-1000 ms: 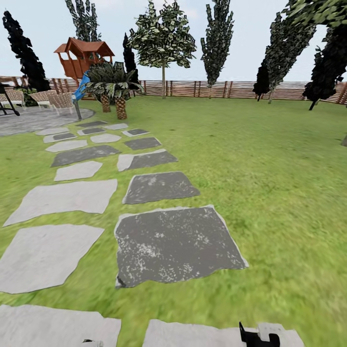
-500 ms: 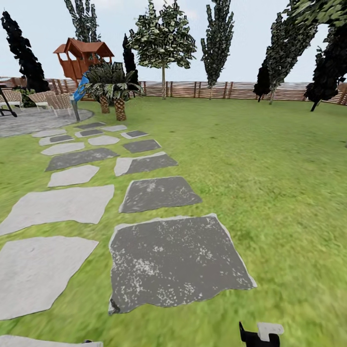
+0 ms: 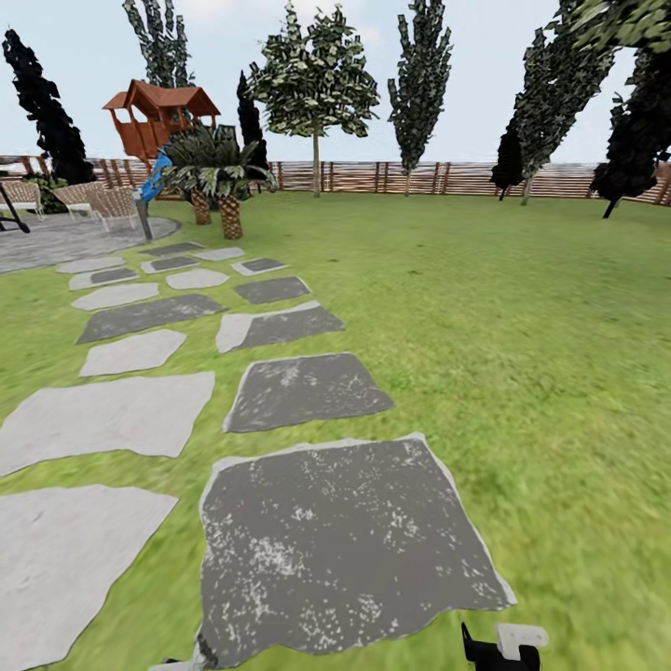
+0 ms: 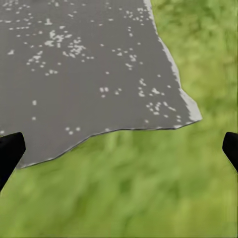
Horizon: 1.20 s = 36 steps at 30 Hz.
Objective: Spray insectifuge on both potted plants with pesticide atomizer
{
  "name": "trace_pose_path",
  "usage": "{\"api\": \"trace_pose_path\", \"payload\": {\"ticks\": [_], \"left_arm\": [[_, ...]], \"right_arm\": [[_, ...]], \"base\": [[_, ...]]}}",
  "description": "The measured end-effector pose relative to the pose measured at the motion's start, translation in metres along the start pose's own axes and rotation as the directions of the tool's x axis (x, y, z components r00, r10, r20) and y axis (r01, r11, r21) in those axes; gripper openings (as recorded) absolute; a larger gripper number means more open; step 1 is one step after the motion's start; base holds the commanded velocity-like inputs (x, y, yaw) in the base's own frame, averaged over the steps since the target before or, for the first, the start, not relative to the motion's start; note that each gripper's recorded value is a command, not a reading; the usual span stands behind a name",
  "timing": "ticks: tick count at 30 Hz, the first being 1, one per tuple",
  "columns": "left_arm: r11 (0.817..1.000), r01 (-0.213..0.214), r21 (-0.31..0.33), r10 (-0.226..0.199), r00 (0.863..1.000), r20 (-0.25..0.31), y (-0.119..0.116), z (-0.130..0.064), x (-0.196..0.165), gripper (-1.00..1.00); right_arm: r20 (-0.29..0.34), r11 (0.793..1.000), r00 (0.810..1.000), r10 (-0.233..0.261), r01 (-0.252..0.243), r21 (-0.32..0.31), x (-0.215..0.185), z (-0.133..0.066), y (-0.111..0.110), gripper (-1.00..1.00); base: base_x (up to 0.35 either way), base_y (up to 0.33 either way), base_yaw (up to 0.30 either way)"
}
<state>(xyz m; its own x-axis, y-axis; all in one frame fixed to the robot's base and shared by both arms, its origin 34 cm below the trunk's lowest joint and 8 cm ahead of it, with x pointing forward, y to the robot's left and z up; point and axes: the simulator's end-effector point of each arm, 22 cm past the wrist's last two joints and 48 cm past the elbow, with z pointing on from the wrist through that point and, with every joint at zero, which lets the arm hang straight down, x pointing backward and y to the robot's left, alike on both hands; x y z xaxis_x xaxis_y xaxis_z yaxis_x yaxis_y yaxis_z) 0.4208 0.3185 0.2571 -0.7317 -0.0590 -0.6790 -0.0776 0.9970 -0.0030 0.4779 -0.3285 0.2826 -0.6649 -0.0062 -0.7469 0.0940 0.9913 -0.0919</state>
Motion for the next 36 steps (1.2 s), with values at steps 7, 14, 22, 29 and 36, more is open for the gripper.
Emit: {"api": "trace_pose_path", "payload": {"ticks": [7,14,22,29,36], "left_arm": [[1.000,0.000,0.000,0.000,1.000,0.000,0.0000,0.0000,0.0000,-1.00],[1.000,0.001,0.001,-0.001,1.000,-0.001,-0.0012,-0.0001,0.0004,-1.00],[1.000,0.001,0.002,-0.001,1.000,-0.001,-0.0016,-0.0001,0.0007,-1.00],[1.000,0.002,0.002,-0.002,1.000,-0.001,-0.0015,-0.0002,0.0008,-1.00],[1.000,0.002,0.003,-0.002,1.000,-0.002,-0.0019,-0.0003,0.0013,-1.00]], "right_arm": [[0.000,1.000,1.000,0.000,0.000,0.000,-0.0001,0.0001,0.0001,1.00],[0.000,1.000,1.000,0.000,0.000,0.000,-0.0002,0.0001,0.0001,1.00],[0.000,1.000,1.000,0.000,0.000,0.000,0.0000,0.0000,0.0000,1.00],[0.000,1.000,1.000,0.000,0.000,0.000,-0.0003,0.0002,0.0001,1.00],[0.000,1.000,1.000,0.000,0.000,0.000,-0.0001,0.0001,0.0000,1.00]], "base": [[0.340,0.000,0.000],[0.340,0.000,0.000],[0.340,0.000,0.000],[0.340,0.000,0.000],[0.340,0.000,0.000]]}}
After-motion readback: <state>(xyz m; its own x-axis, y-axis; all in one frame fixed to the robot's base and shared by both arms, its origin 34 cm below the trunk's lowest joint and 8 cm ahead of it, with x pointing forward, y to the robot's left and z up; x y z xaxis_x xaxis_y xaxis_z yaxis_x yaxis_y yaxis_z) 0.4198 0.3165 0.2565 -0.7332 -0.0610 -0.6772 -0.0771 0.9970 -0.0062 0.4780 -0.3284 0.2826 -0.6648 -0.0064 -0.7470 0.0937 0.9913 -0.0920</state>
